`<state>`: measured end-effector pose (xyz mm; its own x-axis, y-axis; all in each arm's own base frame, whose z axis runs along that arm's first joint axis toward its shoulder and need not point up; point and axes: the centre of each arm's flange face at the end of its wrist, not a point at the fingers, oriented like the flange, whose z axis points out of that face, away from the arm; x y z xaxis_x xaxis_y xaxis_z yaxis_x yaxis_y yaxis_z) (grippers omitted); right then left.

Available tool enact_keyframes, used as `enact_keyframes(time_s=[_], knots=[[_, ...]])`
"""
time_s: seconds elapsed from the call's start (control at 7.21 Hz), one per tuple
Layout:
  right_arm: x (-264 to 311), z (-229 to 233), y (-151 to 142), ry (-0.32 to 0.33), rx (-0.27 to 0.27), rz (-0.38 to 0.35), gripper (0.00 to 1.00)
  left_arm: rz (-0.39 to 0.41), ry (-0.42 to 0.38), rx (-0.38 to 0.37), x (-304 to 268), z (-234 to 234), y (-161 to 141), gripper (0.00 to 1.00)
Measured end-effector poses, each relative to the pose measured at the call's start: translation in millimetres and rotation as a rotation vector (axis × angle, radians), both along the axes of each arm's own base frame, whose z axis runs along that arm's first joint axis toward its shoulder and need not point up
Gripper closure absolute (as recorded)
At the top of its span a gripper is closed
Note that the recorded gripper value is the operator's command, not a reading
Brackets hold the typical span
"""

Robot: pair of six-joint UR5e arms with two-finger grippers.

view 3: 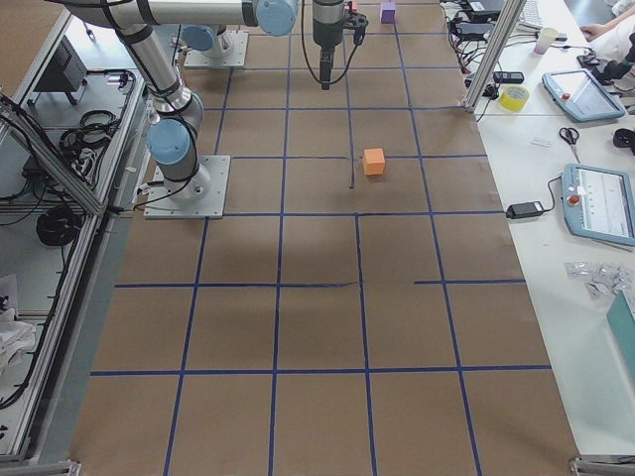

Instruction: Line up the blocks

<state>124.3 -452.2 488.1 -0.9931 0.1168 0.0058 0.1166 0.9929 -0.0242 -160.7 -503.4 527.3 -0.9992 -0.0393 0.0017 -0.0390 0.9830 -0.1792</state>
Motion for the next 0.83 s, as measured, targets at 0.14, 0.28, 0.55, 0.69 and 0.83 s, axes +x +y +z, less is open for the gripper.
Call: enact_keyframes(time_s=[0.14, 0.28, 0.55, 0.69, 0.83], knots=[[0, -1, -1, 0.001, 0.001, 0.000, 0.00, -0.021, 0.008, -0.006, -1, 4, 4, 0.00], [0, -1, -1, 0.003, 0.002, 0.001, 0.00, -0.044, 0.010, -0.008, 0, 9, 12, 0.00], [0, -1, -1, 0.003, 0.002, 0.004, 0.00, -0.049, 0.011, -0.003, 6, 14, 20, 0.00], [0, -1, -1, 0.003, 0.002, 0.004, 0.00, -0.033, 0.013, -0.010, 15, 19, 21, 0.00], [0, -1, -1, 0.001, 0.003, 0.003, 0.00, -0.022, 0.013, -0.017, 20, 22, 23, 0.00]])
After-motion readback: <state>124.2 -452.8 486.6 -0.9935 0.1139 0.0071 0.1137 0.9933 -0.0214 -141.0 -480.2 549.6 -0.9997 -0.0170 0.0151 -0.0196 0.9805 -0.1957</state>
